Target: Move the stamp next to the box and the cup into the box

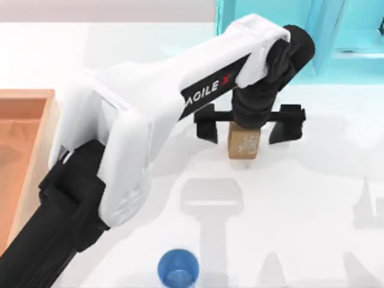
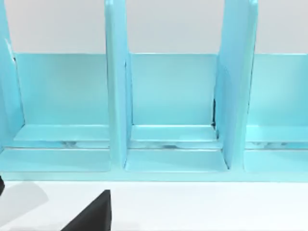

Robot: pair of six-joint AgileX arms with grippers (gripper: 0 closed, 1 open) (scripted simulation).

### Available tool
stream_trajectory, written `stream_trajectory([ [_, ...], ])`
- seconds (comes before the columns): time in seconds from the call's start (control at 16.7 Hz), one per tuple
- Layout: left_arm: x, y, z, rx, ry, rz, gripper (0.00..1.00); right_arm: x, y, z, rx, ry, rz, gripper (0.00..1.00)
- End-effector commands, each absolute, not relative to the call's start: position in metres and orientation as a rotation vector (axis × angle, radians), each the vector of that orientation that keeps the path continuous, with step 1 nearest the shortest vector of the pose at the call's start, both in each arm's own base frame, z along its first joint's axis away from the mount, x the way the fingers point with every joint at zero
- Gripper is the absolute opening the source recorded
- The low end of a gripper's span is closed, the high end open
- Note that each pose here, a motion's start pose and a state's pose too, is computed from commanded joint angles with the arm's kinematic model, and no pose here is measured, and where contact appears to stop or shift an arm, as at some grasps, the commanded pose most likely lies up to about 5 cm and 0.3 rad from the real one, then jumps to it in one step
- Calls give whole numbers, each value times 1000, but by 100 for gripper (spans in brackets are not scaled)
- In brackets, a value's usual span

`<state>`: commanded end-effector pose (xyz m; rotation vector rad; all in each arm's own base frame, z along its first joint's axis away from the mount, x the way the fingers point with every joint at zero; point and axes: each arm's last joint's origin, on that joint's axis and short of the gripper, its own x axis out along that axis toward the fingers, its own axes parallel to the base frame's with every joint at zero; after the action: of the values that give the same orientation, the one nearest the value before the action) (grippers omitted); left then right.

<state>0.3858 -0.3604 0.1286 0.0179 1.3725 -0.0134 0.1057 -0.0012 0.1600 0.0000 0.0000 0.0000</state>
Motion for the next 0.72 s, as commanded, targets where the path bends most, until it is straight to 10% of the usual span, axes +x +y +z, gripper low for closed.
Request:
stream_trajectory([
  [0.24, 386, -360, 129, 18, 1372, -13, 100, 106, -1, 160, 0, 0, 0, 100],
  [0.72, 386, -360, 129, 18, 1372, -13, 40, 106, -1, 160, 0, 0, 0, 100],
])
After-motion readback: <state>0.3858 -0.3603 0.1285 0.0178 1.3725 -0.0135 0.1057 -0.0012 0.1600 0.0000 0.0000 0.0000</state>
